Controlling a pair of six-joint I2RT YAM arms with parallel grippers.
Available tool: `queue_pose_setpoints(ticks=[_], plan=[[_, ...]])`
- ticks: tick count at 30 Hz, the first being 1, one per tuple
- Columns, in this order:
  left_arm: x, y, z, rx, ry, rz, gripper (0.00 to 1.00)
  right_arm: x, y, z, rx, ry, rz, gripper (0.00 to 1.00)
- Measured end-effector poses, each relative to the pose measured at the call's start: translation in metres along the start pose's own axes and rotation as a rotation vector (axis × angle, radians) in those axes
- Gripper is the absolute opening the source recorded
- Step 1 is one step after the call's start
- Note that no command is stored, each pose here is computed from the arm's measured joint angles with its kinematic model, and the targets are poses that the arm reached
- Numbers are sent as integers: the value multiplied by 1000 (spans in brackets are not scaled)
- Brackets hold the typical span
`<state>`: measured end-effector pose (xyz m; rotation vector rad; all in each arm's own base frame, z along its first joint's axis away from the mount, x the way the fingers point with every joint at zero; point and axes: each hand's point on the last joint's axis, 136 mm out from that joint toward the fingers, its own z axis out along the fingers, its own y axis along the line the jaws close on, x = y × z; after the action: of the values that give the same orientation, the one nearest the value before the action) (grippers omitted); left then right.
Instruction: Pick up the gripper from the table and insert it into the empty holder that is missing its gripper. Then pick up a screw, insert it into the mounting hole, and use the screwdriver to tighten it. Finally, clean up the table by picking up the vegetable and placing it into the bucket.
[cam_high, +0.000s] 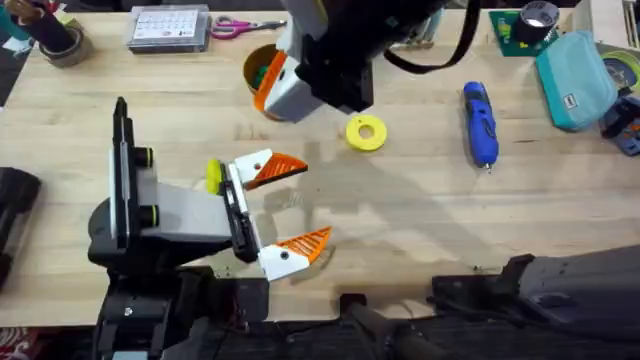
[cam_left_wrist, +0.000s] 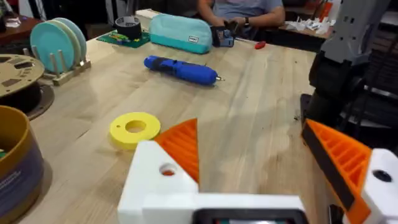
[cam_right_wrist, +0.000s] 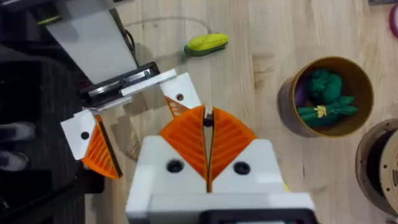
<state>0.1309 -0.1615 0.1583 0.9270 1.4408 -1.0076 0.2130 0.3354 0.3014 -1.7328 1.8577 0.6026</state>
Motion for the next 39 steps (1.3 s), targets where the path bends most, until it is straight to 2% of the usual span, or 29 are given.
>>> queue_pose_setpoints(ticks=[17,39], plan=[[0,0,0,0,0,0,985,3,2,1,-8,13,-12,6],[0,0,0,0,0,0,985,4,17,36,-82,68,-75,6]])
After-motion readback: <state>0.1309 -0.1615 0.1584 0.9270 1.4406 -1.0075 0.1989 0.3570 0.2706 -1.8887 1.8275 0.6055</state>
